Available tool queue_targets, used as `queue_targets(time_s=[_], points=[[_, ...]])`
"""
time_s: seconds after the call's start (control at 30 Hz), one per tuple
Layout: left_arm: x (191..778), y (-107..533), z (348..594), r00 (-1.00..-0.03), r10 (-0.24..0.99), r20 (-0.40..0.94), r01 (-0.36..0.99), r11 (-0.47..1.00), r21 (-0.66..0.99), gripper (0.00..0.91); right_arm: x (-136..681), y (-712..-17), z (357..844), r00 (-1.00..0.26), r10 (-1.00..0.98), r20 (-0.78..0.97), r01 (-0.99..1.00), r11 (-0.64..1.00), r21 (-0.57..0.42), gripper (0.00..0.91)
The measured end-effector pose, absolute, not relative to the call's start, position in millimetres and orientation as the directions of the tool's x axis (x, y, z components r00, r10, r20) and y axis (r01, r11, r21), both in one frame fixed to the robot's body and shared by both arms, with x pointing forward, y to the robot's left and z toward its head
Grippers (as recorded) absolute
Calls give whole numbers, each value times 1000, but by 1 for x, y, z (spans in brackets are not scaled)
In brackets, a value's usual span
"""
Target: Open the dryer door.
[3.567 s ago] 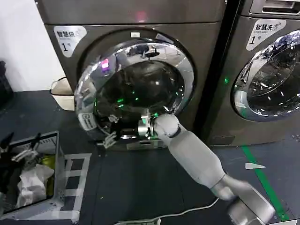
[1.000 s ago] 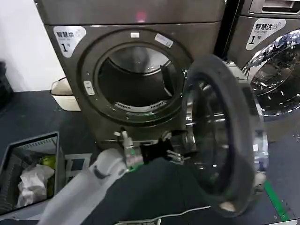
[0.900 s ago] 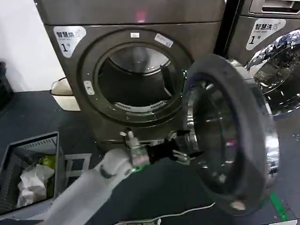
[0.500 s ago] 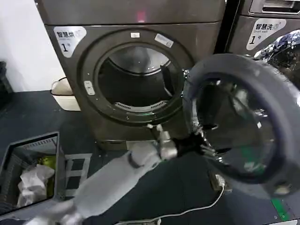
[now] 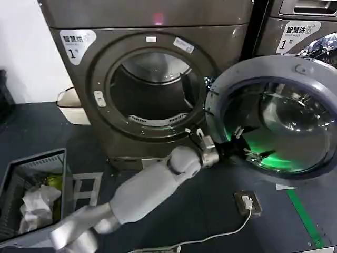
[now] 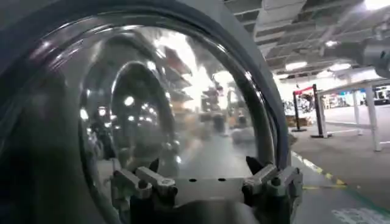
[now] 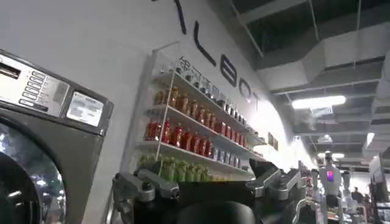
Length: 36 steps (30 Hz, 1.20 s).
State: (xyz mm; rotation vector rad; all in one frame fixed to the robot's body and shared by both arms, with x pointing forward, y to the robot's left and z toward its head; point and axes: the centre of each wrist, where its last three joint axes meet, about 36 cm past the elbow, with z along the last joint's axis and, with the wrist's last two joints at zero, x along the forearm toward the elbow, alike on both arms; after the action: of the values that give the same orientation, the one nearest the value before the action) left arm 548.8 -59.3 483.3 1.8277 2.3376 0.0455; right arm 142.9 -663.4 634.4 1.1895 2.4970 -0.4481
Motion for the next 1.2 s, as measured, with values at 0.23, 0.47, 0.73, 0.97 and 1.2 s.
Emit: queue_targets(time_s=[0.23, 0.47, 0.73, 0.97, 1.2], points=[[555, -77, 484, -277, 951, -139, 939, 298, 172, 907, 144, -663, 635, -597, 676, -432, 784, 606, -136, 907], [560, -87, 485, -284, 948, -141, 935, 306, 179, 907, 144, -661, 638, -599, 670, -438, 782, 607, -140, 907], [559, -94, 484, -296, 947, -127, 930, 316, 188, 907, 141, -662, 638, -598, 668, -443, 783, 605, -145, 907], [557, -99, 485, -304, 943, -134, 920, 327, 218, 907, 139, -662, 641, -597, 668, -445, 785, 601, -150, 907], [557, -100, 486, -299, 943, -146, 913, 327, 245, 907, 138, -661, 642, -599, 665, -447, 784, 602, -155, 907]])
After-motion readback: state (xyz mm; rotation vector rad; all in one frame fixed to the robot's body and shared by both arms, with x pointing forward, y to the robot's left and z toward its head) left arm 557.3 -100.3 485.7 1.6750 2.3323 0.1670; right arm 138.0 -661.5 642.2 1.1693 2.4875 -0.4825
